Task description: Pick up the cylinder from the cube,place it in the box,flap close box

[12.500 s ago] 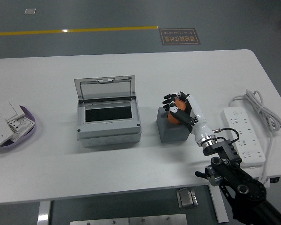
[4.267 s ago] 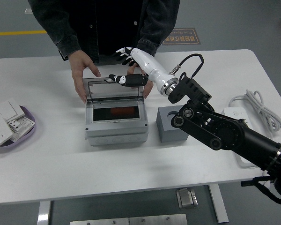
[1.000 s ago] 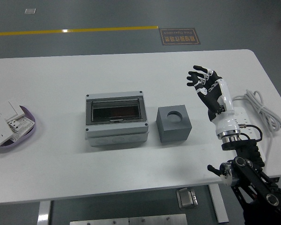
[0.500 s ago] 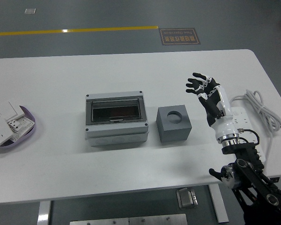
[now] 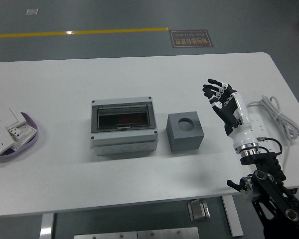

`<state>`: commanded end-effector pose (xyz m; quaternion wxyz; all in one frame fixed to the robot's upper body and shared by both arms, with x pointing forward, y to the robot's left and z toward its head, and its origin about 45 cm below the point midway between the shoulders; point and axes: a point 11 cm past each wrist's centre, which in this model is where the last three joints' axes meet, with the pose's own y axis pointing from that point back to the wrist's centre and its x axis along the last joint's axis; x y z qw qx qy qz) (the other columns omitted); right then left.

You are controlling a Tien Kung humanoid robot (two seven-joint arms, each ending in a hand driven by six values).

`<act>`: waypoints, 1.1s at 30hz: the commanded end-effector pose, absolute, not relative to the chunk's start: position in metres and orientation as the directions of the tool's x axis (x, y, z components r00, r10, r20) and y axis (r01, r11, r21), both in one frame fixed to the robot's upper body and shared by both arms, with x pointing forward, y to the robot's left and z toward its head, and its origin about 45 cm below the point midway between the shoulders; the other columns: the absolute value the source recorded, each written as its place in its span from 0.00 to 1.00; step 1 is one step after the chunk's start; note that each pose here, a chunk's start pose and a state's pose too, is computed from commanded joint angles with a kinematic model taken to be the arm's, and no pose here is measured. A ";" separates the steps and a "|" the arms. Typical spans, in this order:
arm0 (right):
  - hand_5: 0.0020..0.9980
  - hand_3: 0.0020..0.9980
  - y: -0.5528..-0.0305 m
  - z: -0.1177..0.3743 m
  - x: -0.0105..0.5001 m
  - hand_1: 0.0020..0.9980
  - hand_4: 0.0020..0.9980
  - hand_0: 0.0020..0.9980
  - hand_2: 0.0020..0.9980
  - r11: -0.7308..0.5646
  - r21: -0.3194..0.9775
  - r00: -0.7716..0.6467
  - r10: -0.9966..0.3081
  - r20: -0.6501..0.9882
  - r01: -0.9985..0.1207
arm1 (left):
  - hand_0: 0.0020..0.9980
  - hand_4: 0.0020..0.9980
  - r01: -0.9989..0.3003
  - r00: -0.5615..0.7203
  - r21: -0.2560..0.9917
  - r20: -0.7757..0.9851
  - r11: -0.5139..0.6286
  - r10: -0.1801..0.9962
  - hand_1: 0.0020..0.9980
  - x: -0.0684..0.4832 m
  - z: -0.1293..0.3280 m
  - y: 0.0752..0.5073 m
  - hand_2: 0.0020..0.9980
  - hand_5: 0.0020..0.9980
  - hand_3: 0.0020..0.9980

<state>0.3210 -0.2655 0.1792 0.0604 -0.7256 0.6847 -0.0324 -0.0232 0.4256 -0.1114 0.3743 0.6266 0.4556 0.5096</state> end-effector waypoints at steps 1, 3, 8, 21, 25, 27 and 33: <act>0.29 0.73 -0.267 0.179 0.321 0.71 0.81 0.78 0.70 -0.051 -0.130 0.056 -0.998 -0.035 -0.990 | 0.60 0.66 0.190 0.065 0.933 0.298 -0.305 0.952 0.58 -0.023 -0.111 0.426 0.56 0.20 0.59; 0.28 0.73 -0.268 0.177 0.320 0.71 0.80 0.79 0.71 -0.044 -0.127 0.049 -0.998 -0.033 -0.991 | 0.60 0.66 0.190 0.066 0.933 0.300 -0.307 0.952 0.58 -0.023 -0.111 0.427 0.56 0.20 0.59; 0.31 0.73 -0.269 0.174 0.319 0.71 0.79 0.79 0.71 -0.040 -0.117 0.044 -0.999 -0.028 -0.992 | 0.60 0.66 0.189 0.067 0.932 0.303 -0.310 0.951 0.58 -0.021 -0.110 0.429 0.56 0.20 0.59; 0.30 0.73 -0.262 0.172 0.321 0.72 0.81 0.80 0.71 -0.063 -0.106 0.063 -0.998 0.001 -0.992 | 0.60 0.67 0.204 0.076 0.932 0.292 -0.301 0.953 0.58 -0.023 -0.110 0.428 0.56 0.21 0.60; 0.30 0.73 -0.260 0.173 0.323 0.72 0.81 0.80 0.71 -0.062 -0.108 0.062 -0.998 0.003 -0.992 | 0.60 0.67 0.194 0.056 0.934 0.294 -0.300 0.954 0.58 -0.025 -0.111 0.427 0.56 0.21 0.60; 0.30 0.73 -0.261 0.172 0.322 0.72 0.81 0.80 0.71 -0.058 -0.107 0.057 -0.998 0.008 -0.993 | 0.60 0.67 0.195 0.067 0.935 0.287 -0.295 0.955 0.58 -0.026 -0.111 0.426 0.56 0.21 0.60; 0.30 0.73 -0.267 0.170 0.319 0.72 0.81 0.80 0.71 -0.043 -0.102 0.041 -0.999 0.022 -0.994 | 0.60 0.67 0.202 0.055 0.936 0.283 -0.288 0.958 0.58 -0.030 -0.112 0.422 0.56 0.21 0.60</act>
